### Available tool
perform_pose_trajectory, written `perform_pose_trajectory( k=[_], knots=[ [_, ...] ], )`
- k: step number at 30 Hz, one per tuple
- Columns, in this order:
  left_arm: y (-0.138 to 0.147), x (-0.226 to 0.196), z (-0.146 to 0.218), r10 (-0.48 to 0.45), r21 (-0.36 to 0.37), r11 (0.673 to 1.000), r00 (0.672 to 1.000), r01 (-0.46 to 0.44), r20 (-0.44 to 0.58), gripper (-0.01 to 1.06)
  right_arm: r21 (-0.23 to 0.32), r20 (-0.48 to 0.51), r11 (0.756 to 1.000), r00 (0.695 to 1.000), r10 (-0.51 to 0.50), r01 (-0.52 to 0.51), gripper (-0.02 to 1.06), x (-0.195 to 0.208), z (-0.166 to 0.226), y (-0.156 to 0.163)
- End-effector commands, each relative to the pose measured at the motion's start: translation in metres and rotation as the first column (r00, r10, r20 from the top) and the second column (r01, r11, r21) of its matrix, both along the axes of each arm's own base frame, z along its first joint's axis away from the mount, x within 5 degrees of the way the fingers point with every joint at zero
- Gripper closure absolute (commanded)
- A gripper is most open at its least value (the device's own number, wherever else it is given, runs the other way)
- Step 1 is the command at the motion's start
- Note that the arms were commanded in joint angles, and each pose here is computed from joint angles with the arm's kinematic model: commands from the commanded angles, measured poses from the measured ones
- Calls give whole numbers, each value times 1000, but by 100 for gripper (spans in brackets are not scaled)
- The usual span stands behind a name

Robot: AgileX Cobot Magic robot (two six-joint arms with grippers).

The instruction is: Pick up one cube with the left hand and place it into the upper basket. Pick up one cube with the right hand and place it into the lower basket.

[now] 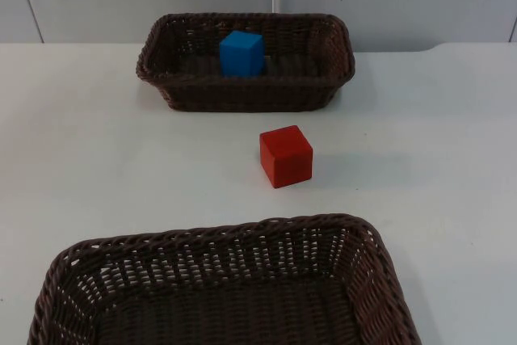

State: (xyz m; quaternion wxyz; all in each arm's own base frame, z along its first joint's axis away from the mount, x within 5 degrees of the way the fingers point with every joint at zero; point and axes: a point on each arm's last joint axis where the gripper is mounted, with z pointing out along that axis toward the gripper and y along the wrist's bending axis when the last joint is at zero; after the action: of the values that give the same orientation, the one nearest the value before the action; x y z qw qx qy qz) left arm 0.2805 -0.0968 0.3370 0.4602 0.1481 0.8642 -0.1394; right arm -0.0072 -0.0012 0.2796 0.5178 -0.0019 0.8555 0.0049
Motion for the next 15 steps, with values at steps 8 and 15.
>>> perform_pose_trajectory(
  k=[8,15],
  knots=[
    [16,-55,5,16,-35,999,997,-13,81,27,-10,6,1000,1000,1,-1,-1,0,0,0],
    [30,-101,1,24,-59,998,990,-16,136,27,-10,6,1000,1000,1,-1,-1,0,0,0]
  ],
)
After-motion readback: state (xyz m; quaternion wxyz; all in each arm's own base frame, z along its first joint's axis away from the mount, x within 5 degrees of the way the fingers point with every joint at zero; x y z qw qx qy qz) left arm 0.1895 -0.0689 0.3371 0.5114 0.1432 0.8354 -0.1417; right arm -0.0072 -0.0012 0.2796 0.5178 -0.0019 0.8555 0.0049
